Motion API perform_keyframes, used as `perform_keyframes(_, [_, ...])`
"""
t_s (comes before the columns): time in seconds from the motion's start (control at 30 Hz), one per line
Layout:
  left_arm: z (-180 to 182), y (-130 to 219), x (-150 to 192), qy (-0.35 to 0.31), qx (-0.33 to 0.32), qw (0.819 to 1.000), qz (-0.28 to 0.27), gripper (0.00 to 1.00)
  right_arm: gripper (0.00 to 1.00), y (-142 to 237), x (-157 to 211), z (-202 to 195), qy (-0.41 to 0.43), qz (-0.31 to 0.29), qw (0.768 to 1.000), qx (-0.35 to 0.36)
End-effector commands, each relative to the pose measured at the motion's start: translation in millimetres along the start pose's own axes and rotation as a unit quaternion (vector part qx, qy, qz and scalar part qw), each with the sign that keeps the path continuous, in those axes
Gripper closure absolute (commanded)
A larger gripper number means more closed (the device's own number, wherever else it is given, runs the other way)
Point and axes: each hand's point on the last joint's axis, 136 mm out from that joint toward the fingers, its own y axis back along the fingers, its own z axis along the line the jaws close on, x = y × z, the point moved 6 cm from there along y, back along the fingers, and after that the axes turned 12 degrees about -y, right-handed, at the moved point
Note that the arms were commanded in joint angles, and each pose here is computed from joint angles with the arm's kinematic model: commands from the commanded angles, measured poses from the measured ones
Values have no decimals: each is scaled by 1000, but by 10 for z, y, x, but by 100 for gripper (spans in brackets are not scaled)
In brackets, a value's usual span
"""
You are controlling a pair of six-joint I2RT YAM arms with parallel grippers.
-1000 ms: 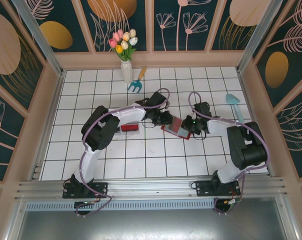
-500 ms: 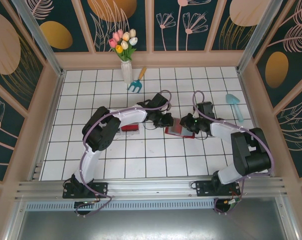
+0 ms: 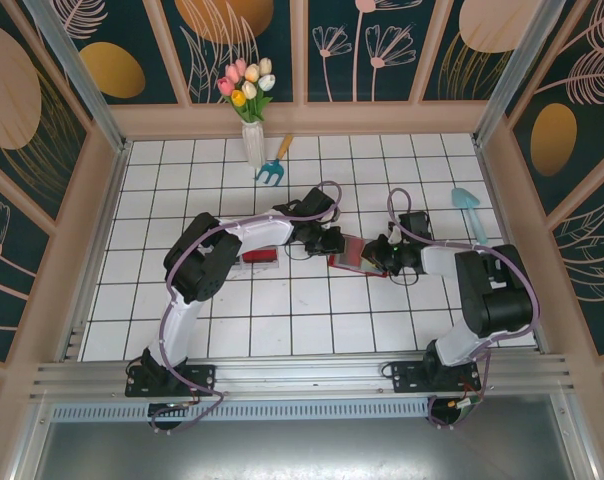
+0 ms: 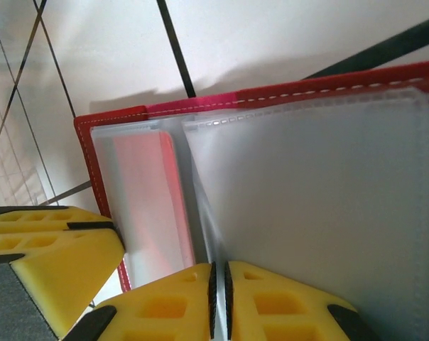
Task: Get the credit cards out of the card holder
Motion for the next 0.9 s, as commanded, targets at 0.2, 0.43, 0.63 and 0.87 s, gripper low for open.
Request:
perform_keyframes(0.2, [-46,21,32,-1,11,1000,6,84,85,4,8,77,17,12,1000,-18])
perform_keyframes(0.43, [-295,211,-94,-13,67,997,-24,73,85,0,6,38,16,8,1000,-8])
perform_keyframes(0.63, [-313,286,-117,-16,60,997,-34,71,85,32,-6,52,20,-1,1000,-3])
perform_keyframes(0.87, [-535,406,-178,-29,133,989,-51,71,85,38,-7,46,20,-3,1000,-2])
